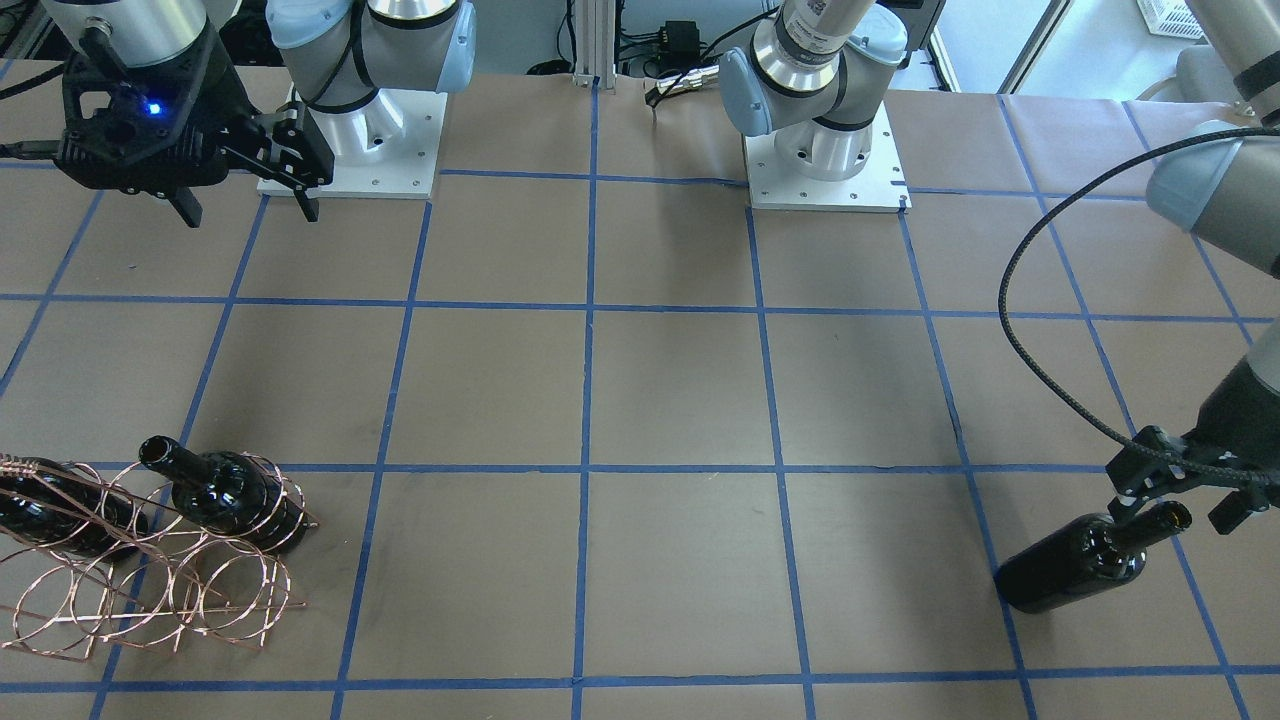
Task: Place wine into wine basket
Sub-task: 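Close the left gripper on the bottle neck and lift it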
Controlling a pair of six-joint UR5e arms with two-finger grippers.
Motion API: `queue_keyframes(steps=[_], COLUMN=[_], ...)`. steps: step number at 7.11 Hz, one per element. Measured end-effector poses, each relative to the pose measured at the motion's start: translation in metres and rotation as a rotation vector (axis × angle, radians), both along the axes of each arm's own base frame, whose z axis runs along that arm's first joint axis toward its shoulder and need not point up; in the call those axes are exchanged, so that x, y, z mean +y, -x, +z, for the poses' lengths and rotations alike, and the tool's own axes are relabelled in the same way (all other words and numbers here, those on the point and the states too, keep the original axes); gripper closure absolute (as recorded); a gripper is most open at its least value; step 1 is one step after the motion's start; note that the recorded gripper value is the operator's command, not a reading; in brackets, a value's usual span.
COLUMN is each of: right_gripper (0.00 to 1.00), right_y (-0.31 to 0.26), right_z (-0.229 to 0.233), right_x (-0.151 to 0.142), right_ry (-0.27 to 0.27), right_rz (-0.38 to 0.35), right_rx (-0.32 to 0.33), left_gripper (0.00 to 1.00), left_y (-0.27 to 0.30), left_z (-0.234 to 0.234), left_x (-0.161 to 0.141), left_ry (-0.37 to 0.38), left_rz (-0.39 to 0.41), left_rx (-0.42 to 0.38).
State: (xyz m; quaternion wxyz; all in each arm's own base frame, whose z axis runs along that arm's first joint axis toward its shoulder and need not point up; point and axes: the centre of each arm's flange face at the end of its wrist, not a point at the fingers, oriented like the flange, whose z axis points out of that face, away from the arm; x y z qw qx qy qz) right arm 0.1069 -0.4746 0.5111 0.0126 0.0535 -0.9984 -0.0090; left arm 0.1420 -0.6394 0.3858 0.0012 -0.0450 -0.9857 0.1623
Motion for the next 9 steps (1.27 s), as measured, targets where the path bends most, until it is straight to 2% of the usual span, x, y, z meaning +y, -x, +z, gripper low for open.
queue_keyframes(steps=[1,3,6,9], right_gripper=[0.0,0.0,0.0,0.0], right_y=[-0.0001,-0.0001,-0.0004,-0.0002], right_z=[-0.0003,-0.0001,-0.0001,-0.0004], right_x=[0.0,0.0003,0.0003,0.0003], right_ry=[0.0,0.0,0.001,0.0], right_rz=[0.0,0.0,-0.001,-0.001], right_rx=[-0.001,-0.001,-0.002,-0.002], left_gripper=[0.07,0.31,0.41,0.59], left_y=[0.0003,0.0,-0.0016,-0.0021], left_z=[-0.0007,-0.0042,-0.0068,-0.0084], left_x=[-0.0007,-0.0021,-0.0057,-0.0076], left_ry=[0.002,0.0,0.018,0.027], left_rz=[0.003,-0.002,-0.003,0.001], left_rx=[0.007,0.01,0.003,0.003])
